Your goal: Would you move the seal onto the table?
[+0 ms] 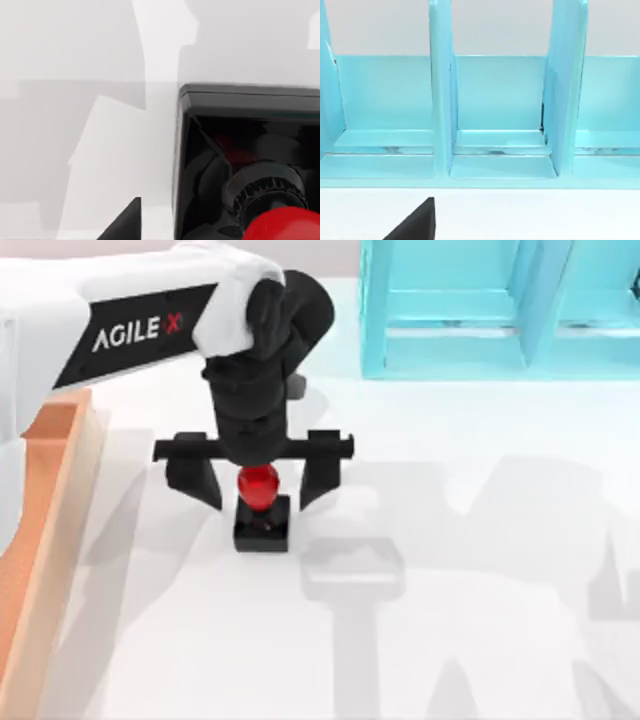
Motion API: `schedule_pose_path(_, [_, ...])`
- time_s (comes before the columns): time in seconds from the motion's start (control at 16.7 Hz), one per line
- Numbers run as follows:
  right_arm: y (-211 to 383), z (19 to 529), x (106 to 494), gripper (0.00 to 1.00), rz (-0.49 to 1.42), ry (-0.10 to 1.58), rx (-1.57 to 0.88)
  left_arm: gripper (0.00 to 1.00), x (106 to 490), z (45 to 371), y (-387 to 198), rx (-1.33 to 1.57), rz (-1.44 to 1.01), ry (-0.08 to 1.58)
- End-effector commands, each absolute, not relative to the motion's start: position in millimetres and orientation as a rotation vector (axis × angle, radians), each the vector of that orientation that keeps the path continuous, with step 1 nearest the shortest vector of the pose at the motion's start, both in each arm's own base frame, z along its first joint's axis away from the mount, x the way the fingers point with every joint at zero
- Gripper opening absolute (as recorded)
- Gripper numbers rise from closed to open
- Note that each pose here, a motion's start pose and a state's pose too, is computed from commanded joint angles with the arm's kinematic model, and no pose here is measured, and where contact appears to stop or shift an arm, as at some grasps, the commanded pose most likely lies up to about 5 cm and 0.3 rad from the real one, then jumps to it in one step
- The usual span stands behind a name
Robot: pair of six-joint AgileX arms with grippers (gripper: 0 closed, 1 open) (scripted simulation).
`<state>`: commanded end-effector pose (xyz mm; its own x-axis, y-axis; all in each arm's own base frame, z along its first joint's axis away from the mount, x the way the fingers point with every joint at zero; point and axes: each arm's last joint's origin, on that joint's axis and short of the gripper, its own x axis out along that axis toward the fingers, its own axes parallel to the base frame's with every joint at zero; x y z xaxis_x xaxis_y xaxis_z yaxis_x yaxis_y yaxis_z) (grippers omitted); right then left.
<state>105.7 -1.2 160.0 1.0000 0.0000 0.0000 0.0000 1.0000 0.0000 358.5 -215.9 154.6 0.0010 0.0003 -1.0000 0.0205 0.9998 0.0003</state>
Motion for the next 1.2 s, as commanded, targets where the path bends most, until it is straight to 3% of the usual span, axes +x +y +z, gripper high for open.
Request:
schedule_pose_path(0.66, [-1, 160, 106, 1.00, 0.000, 0.000, 0.000, 1.00, 363, 167, -218, 0.017, -0.009, 1.576])
schedule_pose_path(1.2, [-1, 160, 106, 1.00, 0.000, 0.000, 0.000, 1.00, 364, 286, -219, 0.017, -0.013, 1.573])
